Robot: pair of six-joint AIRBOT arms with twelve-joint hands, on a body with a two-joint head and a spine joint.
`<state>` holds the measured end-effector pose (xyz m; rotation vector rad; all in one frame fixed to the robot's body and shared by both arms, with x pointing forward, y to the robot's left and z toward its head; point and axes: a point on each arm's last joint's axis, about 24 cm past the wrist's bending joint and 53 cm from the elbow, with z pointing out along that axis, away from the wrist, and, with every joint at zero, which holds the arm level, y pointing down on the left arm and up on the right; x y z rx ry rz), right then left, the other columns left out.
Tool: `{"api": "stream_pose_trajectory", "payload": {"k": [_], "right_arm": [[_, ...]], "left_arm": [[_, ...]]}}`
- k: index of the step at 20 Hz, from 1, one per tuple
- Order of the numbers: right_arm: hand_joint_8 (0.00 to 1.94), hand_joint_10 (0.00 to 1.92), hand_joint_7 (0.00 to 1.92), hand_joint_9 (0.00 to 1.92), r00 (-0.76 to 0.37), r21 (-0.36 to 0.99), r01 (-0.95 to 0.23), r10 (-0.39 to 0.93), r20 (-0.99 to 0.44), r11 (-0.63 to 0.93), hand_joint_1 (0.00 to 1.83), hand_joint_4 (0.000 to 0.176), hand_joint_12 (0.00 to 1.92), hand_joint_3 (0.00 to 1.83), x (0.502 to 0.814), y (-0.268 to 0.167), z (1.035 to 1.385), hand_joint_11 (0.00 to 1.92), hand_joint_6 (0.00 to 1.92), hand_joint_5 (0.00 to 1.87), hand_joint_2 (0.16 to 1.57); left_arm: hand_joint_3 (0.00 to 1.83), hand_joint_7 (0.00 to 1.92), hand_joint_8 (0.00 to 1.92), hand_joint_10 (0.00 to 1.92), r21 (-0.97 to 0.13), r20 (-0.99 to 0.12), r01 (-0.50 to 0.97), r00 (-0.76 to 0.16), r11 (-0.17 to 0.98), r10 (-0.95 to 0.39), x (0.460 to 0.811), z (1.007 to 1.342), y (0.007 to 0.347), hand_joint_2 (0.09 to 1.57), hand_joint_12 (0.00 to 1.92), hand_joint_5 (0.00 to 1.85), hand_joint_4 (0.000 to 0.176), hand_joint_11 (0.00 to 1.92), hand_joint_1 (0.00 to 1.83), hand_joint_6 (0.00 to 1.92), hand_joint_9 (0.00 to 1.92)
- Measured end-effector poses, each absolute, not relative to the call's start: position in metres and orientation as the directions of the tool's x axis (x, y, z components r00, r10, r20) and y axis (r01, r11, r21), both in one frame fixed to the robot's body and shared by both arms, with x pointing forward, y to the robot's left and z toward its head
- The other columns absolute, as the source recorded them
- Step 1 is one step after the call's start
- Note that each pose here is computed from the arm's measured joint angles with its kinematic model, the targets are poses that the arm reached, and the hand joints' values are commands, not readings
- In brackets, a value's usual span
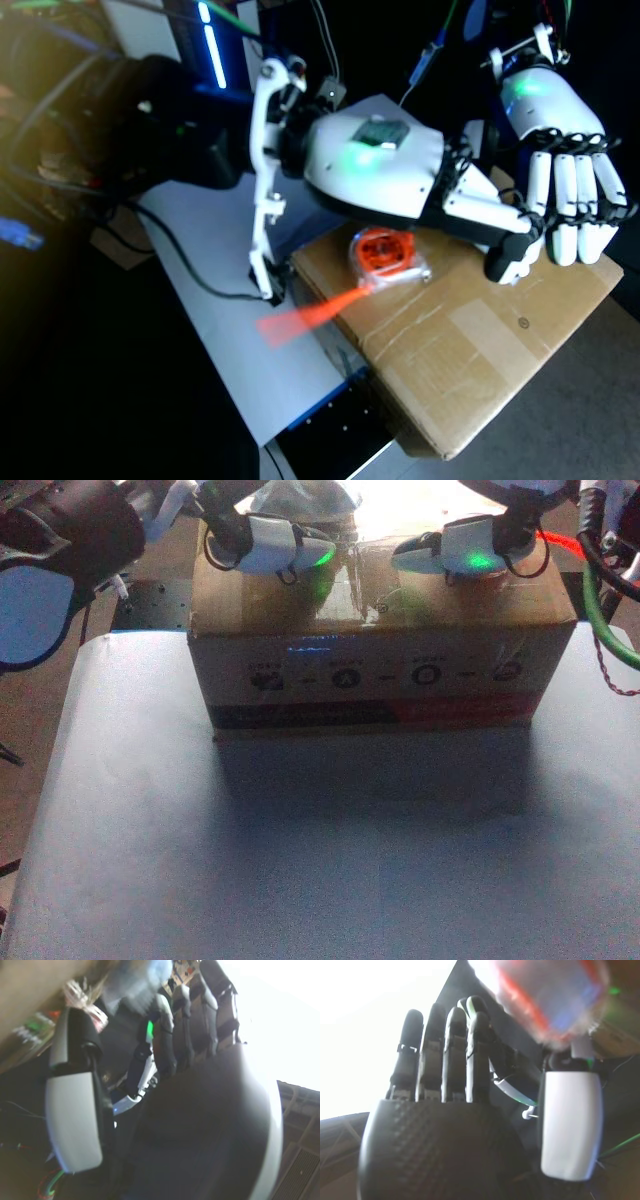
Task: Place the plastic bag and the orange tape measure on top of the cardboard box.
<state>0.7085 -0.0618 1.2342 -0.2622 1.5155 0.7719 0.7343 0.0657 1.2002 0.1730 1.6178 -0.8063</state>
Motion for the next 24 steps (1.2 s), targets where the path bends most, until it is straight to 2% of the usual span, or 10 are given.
{"api": "stream_pose_trajectory", "payload": {"k": [2,8,9,11,13,15,16,19,22,24], "right_arm": [[0.02,0.89,0.31,0.01,-0.122,0.303,-0.598,0.289,-0.949,0.742,0.62,0.0,1.52,0.0,0.707,-0.063,1.235,0.0,0.03,0.36,0.96],[0.01,0.59,0.2,0.01,-0.053,0.275,-0.617,0.309,-0.95,0.738,0.54,0.0,1.43,0.0,0.692,-0.077,1.261,0.0,0.0,0.23,0.99],[0.04,0.61,0.27,0.04,-0.025,0.27,-0.619,0.325,-0.945,0.738,0.52,0.0,1.46,0.0,0.691,-0.081,1.272,0.0,0.01,0.24,0.98],[0.04,0.66,0.3,0.03,0.021,0.265,-0.618,0.353,-0.935,0.74,0.58,0.0,1.37,0.0,0.69,-0.09,1.288,0.0,0.01,0.25,0.99],[0.03,0.49,0.37,0.15,0.063,0.265,-0.626,0.386,-0.92,0.734,0.68,0.0,1.17,0.0,0.673,-0.102,1.307,0.0,0.01,0.26,0.98],[0.03,0.62,0.38,0.16,0.112,0.283,-0.629,0.445,-0.888,0.724,0.7,0.0,1.61,0.0,0.66,-0.121,1.33,0.0,0.02,0.28,0.97],[0.01,0.58,0.38,0.21,0.137,0.331,-0.628,0.518,-0.844,0.705,0.63,0.016,1.57,0.0,0.658,-0.143,1.347,0.0,0.01,0.28,0.92],[0.01,0.48,0.2,0.08,0.17,0.405,-0.619,0.618,-0.768,0.673,0.79,0.071,1.25,0.01,0.658,-0.187,1.371,0.0,0.0,0.07,1.07],[0.0,0.35,0.07,0.08,0.191,0.457,-0.664,0.726,-0.661,0.591,0.86,0.14,0.98,0.0,0.64,-0.217,1.388,0.0,0.0,0.0,1.13],[0.01,0.21,0.05,0.18,0.201,0.449,-0.68,0.736,-0.647,0.58,0.89,0.138,1.0,0.0,0.624,-0.223,1.385,0.0,0.0,0.0,1.15]], "left_arm": [[0.0,0.05,0.0,0.0,-0.401,-0.916,0.535,-0.235,0.744,-0.325,0.731,1.2,0.068,0.97,0.0,0.15,0.0,0.0,0.87,0.0,0.0],[0.0,0.04,0.01,0.0,-0.391,-0.919,0.556,-0.185,0.733,-0.349,0.718,1.221,0.079,0.97,0.02,0.1,0.0,0.03,0.79,0.02,0.0],[0.0,0.09,0.0,0.0,-0.386,-0.918,0.565,-0.157,0.729,-0.364,0.715,1.231,0.083,0.97,0.23,0.15,0.018,0.0,0.73,0.01,0.04],[0.0,0.18,0.01,0.03,-0.381,-0.912,0.58,-0.108,0.72,-0.396,0.71,1.251,0.09,0.96,0.9,0.22,0.0,0.0,0.74,0.01,0.15],[0.01,0.19,0.01,0.04,-0.373,-0.896,0.59,-0.03,0.716,-0.442,0.699,1.278,0.11,0.98,1.05,0.27,0.0,0.0,0.73,0.02,0.19],[0.0,0.22,0.01,0.03,-0.364,-0.875,0.599,0.041,0.713,-0.482,0.689,1.302,0.127,0.96,1.13,0.29,0.008,0.0,0.76,0.02,0.18],[0.0,0.31,0.03,0.07,-0.352,-0.854,0.607,0.103,0.712,-0.511,0.681,1.321,0.141,0.94,1.38,0.34,0.01,0.0,0.79,0.03,0.28],[0.01,0.38,0.03,0.1,-0.411,-0.766,0.62,0.162,0.668,-0.622,0.673,1.354,0.178,0.99,1.29,0.35,0.037,0.0,0.72,0.04,0.28],[0.0,0.23,0.01,0.52,-0.479,-0.638,0.673,0.175,0.564,-0.75,0.651,1.371,0.22,1.09,1.32,0.23,0.0,0.0,0.86,0.07,0.07],[0.01,0.28,0.01,0.55,-0.491,-0.597,0.675,0.199,0.551,-0.777,0.637,1.369,0.24,1.17,1.36,0.14,0.006,0.0,0.87,0.17,0.12]]}}
